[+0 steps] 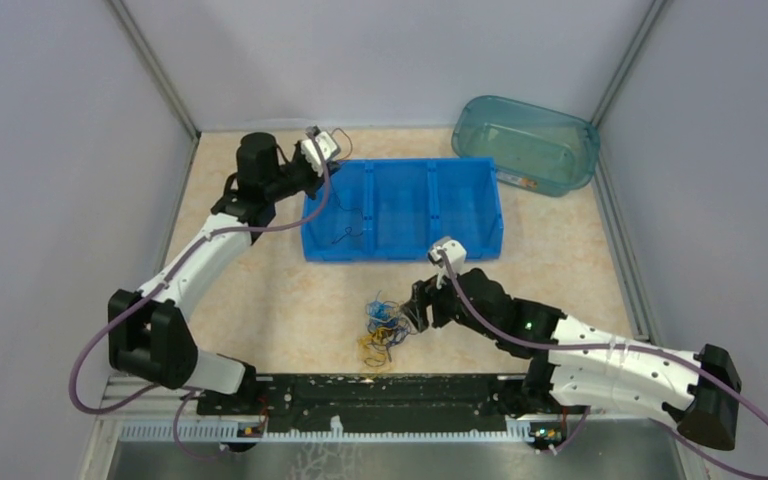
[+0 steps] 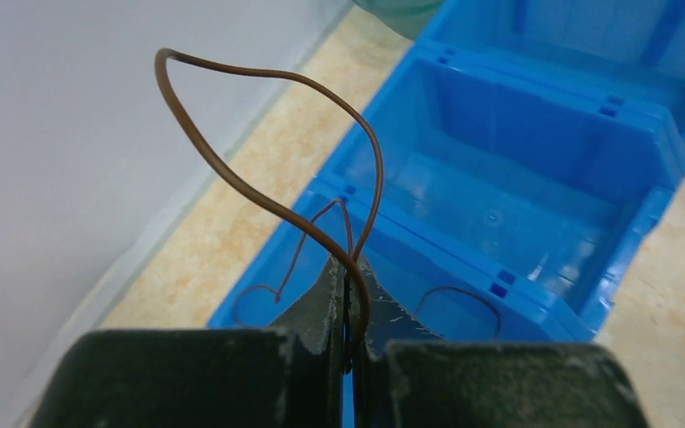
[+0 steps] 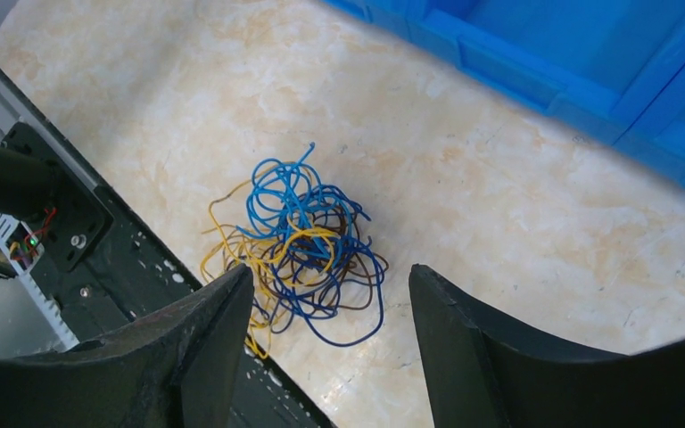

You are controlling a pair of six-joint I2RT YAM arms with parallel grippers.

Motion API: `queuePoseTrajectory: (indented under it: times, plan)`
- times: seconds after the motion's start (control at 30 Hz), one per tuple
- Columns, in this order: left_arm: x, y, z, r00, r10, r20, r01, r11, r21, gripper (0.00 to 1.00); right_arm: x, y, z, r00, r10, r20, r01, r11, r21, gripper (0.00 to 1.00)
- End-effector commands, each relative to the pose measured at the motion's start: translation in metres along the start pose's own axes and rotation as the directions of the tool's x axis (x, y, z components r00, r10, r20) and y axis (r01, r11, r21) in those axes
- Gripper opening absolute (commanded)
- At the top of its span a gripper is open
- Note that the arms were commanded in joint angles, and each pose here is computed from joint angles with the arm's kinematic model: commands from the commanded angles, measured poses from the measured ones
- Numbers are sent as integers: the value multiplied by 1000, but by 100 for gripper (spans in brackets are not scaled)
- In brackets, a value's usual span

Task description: Untangle the cables

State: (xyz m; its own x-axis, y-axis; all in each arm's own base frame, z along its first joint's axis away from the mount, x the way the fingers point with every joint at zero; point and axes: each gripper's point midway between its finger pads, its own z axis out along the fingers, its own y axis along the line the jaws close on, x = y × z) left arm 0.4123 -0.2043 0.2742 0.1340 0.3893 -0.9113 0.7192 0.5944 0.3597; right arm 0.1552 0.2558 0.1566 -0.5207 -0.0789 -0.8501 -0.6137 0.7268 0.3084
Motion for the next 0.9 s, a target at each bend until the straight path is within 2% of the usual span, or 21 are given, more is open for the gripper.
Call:
queuePoseTrajectory:
  times: [0.0,0.07,0.13,0.3,0.33,0.37,0.4,0.47,0.57,0.7,0.87]
  plan:
    - [15,-37,8,994,-67,-82,80,983,164,4,-59,18,-17,989,-54,139,59,998,-35,66]
    - [27,-51,9,984,-123,-131,148,968,202,5,-76,22,-23,979,-48,199,58,997,-45,66]
    - [36,-60,9,977,-140,-162,175,960,220,6,-80,20,-23,977,-43,210,52,998,-35,68]
    - [67,-45,11,971,-67,-229,96,989,117,5,-73,20,-14,982,-37,188,45,998,-38,68]
    - [74,-41,12,967,-49,-250,76,992,98,11,-72,20,-13,981,-32,190,41,998,-45,68]
    - [81,-36,12,962,-30,-271,53,996,77,26,-71,21,-12,981,-28,190,39,998,-53,68]
    - [87,-32,13,956,-20,-293,39,998,59,34,-69,22,-10,981,-26,191,39,997,-64,69]
    - [94,-20,13,942,-12,-334,16,1000,11,45,-63,25,-6,983,-22,182,39,996,-86,70]
    - [83,-16,11,937,-5,-348,13,1000,22,77,-51,26,-1,987,-7,160,26,993,-119,70]
    - [47,-22,-4,956,-21,-293,43,997,69,91,-35,23,7,994,18,108,-1,988,-151,70]
    - [12,-38,-33,969,-43,-241,77,988,132,96,-23,29,9,998,18,58,-4,973,-231,67]
